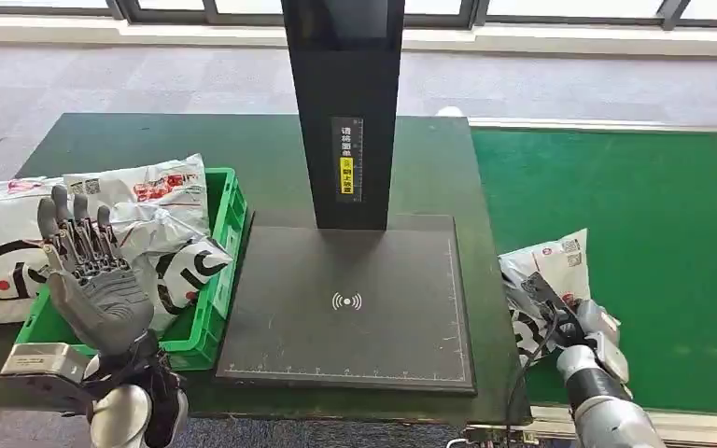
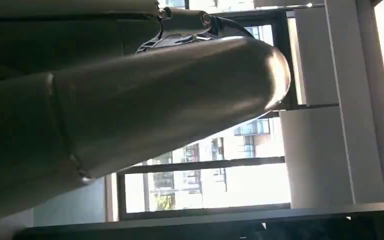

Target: Moved the parcel from conveyor to table for the left to box.

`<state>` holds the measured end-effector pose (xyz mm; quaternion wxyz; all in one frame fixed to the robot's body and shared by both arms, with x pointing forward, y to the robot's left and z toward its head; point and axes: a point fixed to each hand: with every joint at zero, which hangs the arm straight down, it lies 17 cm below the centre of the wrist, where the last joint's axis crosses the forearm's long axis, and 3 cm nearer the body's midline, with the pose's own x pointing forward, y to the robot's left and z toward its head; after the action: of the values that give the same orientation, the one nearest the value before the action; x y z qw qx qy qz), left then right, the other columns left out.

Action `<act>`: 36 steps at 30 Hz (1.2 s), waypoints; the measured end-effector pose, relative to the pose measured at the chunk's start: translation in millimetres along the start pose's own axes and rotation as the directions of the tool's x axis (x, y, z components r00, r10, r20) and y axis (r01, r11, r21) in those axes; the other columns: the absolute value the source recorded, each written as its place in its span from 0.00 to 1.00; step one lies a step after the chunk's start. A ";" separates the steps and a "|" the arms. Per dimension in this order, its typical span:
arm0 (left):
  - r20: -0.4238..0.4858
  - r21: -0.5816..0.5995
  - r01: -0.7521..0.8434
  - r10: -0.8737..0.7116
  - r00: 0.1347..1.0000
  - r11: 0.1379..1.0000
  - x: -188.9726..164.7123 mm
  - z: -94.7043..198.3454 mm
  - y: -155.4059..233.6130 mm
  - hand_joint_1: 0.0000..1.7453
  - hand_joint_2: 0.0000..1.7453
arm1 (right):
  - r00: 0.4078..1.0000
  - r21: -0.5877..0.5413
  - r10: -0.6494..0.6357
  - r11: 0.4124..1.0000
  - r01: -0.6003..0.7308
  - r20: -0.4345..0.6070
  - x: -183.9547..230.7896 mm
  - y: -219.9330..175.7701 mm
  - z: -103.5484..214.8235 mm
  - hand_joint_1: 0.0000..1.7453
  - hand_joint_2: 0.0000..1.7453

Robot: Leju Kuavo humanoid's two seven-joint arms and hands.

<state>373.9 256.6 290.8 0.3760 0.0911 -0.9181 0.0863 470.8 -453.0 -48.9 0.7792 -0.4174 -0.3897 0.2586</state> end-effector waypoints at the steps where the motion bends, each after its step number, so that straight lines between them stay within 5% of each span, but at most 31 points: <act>1: 0.000 0.002 -0.003 0.003 1.000 1.000 0.0 0.2 0.5 0.00 0.00 | 1.000 -0.016 -0.007 1.000 0.007 0.016 4.3 -2.2 0.0 1.00 1.00; 6: 0.006 -0.003 -0.009 0.010 1.000 1.000 3.5 6.2 1.8 0.00 0.00 | 0.988 -0.140 -0.079 0.985 0.098 0.132 33.8 -29.9 1.0 1.00 1.00; 26: 0.005 -0.002 -0.006 0.006 1.000 1.000 5.5 11.5 4.1 0.00 0.00 | 0.956 -0.267 -0.173 0.935 0.235 0.238 56.2 -64.8 10.6 1.00 1.00; 36: 0.015 -0.008 -0.011 0.011 1.000 1.000 7.6 11.9 2.8 0.00 0.00 | 0.845 -0.375 -0.315 0.789 0.486 0.433 67.2 -118.5 55.6 1.00 1.00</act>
<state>359.8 255.8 287.6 0.3689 0.0849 -0.9218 0.0840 472.0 -440.5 97.7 0.6096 -0.4471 -0.6525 0.0515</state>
